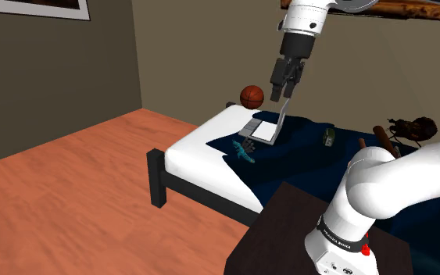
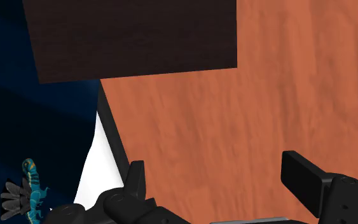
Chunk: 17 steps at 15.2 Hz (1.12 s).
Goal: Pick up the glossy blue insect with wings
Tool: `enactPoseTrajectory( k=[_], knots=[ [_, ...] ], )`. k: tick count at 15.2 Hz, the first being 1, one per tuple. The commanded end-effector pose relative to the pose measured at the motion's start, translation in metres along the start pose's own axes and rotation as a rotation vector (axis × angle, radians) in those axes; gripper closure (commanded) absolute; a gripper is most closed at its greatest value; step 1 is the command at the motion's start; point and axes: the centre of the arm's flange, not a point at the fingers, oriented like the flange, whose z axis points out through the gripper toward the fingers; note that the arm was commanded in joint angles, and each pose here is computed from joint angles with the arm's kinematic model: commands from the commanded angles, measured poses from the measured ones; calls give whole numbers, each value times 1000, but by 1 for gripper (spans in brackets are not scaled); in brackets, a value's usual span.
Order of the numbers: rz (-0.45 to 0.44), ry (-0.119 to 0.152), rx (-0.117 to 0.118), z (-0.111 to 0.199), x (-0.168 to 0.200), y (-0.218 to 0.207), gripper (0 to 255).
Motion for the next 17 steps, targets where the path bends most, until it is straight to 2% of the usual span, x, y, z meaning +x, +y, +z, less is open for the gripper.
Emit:
enactPoseTrajectory(
  k=[1,17],
  knots=[
    [0,0,0,0,0,0,0],
    [-80,19,-60,134,83,129,0]
  ],
)
